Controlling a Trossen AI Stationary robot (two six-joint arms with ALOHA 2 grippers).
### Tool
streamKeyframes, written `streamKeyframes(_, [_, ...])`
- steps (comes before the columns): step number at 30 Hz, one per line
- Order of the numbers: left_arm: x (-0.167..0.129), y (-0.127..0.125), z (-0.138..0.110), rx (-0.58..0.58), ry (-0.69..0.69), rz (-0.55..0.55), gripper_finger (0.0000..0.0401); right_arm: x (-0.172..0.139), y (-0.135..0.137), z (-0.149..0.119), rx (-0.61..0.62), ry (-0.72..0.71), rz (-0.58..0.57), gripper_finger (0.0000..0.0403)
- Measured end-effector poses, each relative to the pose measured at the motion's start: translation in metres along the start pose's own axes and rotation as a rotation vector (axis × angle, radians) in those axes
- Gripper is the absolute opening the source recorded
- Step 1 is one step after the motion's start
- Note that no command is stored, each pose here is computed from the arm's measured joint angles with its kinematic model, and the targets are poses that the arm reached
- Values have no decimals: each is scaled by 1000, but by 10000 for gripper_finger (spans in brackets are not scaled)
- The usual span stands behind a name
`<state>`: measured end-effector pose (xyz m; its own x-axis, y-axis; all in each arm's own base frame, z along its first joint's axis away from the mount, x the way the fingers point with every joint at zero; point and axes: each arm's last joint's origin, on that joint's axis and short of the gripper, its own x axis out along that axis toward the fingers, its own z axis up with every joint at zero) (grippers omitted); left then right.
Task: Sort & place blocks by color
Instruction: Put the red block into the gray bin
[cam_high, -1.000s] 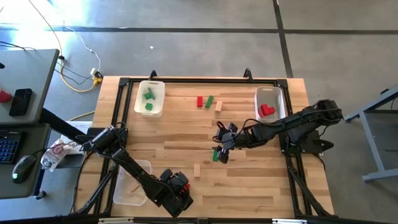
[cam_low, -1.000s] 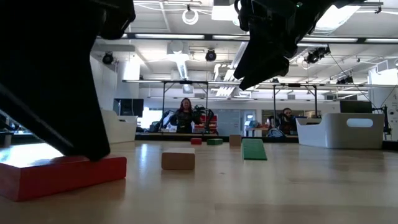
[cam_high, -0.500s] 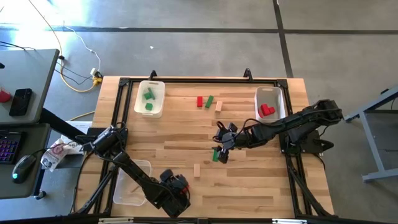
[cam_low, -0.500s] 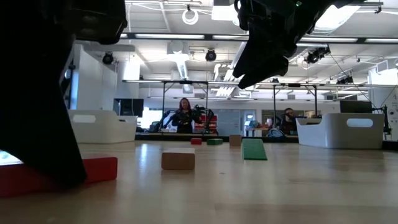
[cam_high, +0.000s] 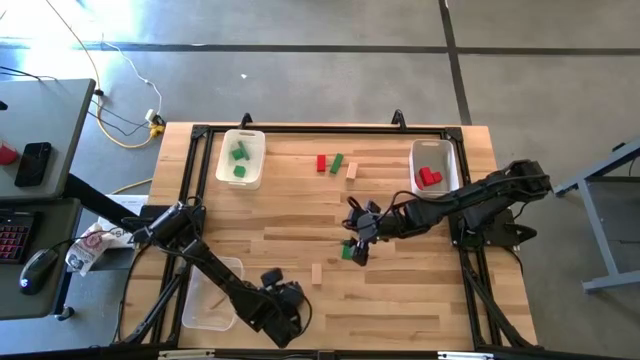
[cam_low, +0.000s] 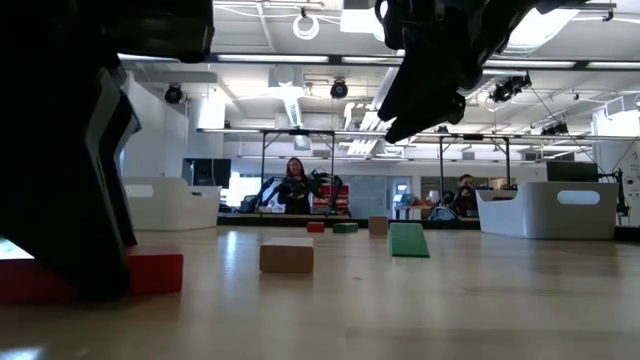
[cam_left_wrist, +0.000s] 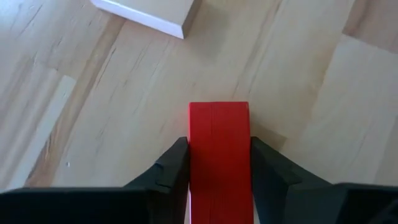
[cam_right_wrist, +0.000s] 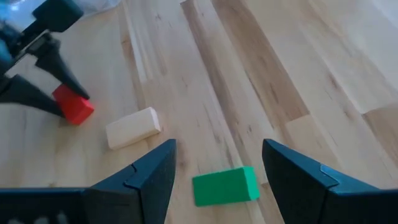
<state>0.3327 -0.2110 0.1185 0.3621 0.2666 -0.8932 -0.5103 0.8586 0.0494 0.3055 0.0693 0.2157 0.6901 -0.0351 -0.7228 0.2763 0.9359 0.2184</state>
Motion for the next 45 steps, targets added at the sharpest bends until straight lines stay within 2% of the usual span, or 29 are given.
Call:
streamKeyframes(7, [-8, 17, 23, 84, 32, -16, 105, -2, 10, 0, -121, 5, 111, 226])
streamKeyframes(12, [-20, 32, 52, 108, 1, -54, 105, -3, 16, 4, -229, -26, 226, 226])
streamKeyframes(18, [-29, 55, 82, 165, -5, -100, 105, -4, 19, 5, -409, -52, 285, 226])
streamKeyframes(22, [-34, 71, 101, 202, 2, -150, 105, -4, 20, 6, -539, -80, 292, 226])
streamKeyframes(29, [-46, 98, 128, 245, -11, -243, 105, -5, 25, 6, -694, -130, 301, 226])
streamKeyframes(34, [-54, 110, 141, 289, -24, -368, 105, -8, 34, 2, -798, -169, 278, 226])
streamKeyframes(40, [-60, 116, 153, 310, -47, -540, 105, -13, 47, 0, -841, -240, 231, 226])
streamKeyframes(45, [-62, 116, 162, 298, -91, -644, 108, -17, 57, -3, -861, -280, 256, 226])
